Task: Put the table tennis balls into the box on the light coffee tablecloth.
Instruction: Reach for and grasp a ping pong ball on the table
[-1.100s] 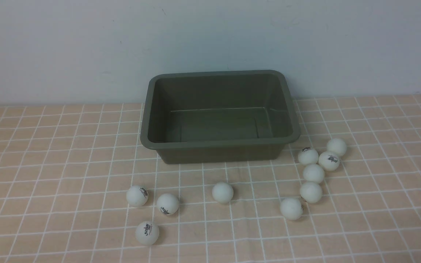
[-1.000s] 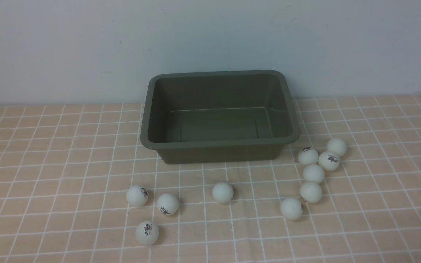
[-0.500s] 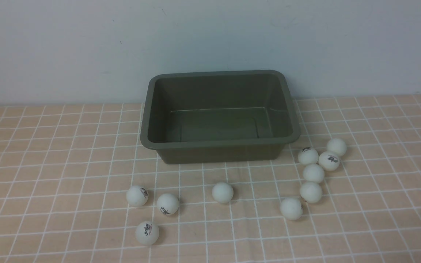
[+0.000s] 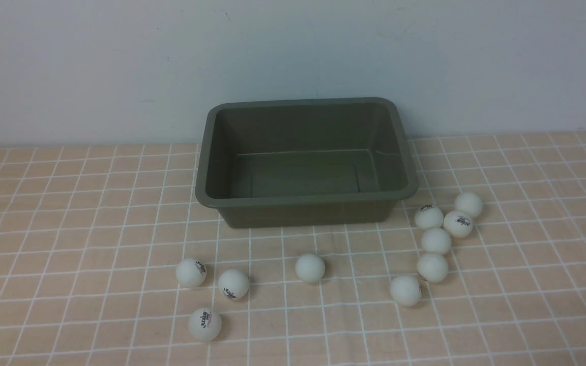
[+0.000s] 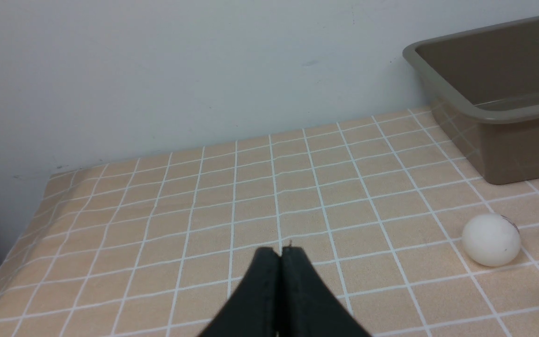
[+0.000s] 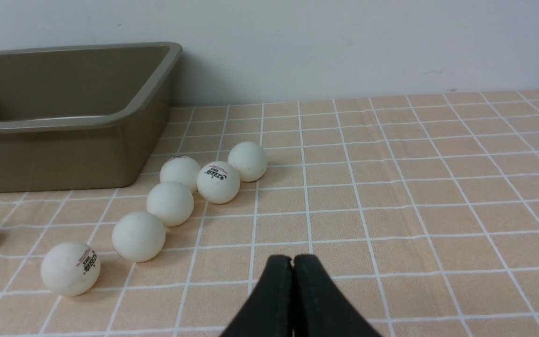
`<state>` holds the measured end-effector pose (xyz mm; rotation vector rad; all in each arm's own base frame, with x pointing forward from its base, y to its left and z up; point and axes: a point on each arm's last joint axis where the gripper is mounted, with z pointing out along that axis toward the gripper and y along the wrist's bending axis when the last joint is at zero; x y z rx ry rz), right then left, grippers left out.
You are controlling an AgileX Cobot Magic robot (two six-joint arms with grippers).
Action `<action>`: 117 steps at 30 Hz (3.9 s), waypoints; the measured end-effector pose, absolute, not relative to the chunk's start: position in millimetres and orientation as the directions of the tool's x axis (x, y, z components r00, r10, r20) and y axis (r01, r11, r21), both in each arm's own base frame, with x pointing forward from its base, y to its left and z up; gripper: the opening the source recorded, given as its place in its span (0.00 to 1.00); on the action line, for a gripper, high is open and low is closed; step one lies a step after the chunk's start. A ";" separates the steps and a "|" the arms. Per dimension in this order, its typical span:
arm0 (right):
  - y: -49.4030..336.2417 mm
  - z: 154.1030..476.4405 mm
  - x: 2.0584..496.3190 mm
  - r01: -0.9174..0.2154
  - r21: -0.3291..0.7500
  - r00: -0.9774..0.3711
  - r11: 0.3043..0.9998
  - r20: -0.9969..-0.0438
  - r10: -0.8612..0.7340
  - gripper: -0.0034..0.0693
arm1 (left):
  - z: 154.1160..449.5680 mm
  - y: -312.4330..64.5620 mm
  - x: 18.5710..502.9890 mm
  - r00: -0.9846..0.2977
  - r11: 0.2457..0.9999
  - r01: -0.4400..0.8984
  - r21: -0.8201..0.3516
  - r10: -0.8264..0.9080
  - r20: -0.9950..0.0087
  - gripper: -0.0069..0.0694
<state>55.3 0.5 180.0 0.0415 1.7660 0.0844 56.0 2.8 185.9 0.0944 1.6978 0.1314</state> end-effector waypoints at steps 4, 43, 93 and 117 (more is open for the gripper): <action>0.5 180.0 55.3 -0.019 0.080 -0.196 0.997 -0.978 0.075 0.02 | 185.9 2.8 56.0 -0.131 0.990 -0.014 0.142 0.139 -0.982 0.00; 2.2 207.7 56.4 -0.123 0.765 0.032 0.632 -0.633 0.773 0.02 | 198.4 -1.5 56.8 0.001 0.817 0.019 -0.577 -0.577 -0.817 0.00; 33.6 294.1 183.3 -0.036 0.343 -0.712 0.939 -0.668 0.216 0.02 | 290.9 -45.5 177.9 -0.735 0.870 0.286 -0.402 -0.070 -0.674 0.00; 42.2 276.0 396.3 -0.002 0.158 -0.950 0.987 -0.308 0.048 0.16 | 291.1 -45.8 178.0 -0.735 0.868 0.286 -0.406 -0.073 -0.674 0.00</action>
